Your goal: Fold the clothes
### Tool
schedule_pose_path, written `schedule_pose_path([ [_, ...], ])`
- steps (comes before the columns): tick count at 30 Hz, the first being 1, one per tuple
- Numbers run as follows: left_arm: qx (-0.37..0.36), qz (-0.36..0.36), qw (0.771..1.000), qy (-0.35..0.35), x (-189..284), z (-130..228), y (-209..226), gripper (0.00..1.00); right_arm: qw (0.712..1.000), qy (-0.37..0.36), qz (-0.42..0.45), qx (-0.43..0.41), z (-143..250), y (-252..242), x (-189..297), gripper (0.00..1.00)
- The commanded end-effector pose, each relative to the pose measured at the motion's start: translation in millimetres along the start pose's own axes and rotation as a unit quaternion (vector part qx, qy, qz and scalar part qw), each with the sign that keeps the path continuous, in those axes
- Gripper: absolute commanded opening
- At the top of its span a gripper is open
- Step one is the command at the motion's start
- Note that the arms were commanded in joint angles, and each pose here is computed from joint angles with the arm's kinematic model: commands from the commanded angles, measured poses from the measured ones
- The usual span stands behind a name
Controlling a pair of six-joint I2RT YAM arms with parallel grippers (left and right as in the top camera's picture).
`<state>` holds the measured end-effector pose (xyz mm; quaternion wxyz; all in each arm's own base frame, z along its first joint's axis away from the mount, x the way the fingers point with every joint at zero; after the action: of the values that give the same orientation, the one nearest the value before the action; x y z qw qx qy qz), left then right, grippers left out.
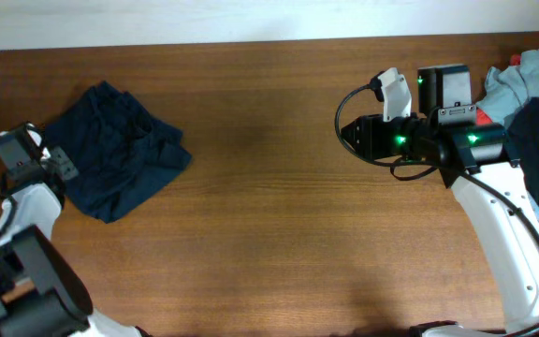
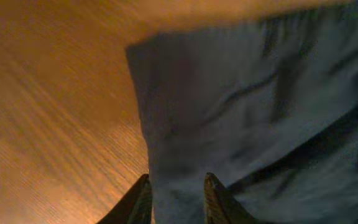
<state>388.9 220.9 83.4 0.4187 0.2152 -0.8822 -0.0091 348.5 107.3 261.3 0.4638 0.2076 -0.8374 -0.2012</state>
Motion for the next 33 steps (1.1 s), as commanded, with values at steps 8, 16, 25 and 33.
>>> schedule_pose_path([
  [8,0.054,-0.046,0.988,0.138,-40,82,19,0.00,1.000,-0.005,-0.006,-0.022,0,6,5,0.35],
  [16,0.302,-0.115,0.906,0.272,-12,161,68,0.00,1.000,-0.001,-0.013,-0.023,1,8,5,0.35],
  [25,0.283,0.019,0.924,0.256,-3,140,43,0.00,0.999,0.009,-0.014,-0.028,5,8,5,0.35],
  [33,0.221,0.055,0.918,0.325,66,141,20,0.02,1.000,0.007,-0.015,-0.026,4,8,5,0.35],
])
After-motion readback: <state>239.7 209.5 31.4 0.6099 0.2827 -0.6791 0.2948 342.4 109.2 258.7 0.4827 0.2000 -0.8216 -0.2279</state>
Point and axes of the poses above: each gripper's point midway between its finger pads, its own x axis back along the fingers, its own y axis along the line the jaws close on, z = x × y, the point moved 3 cm from there along x, back along the fingers, and after that the axes turned 11 degrees about -x, right-handed, at the moved point
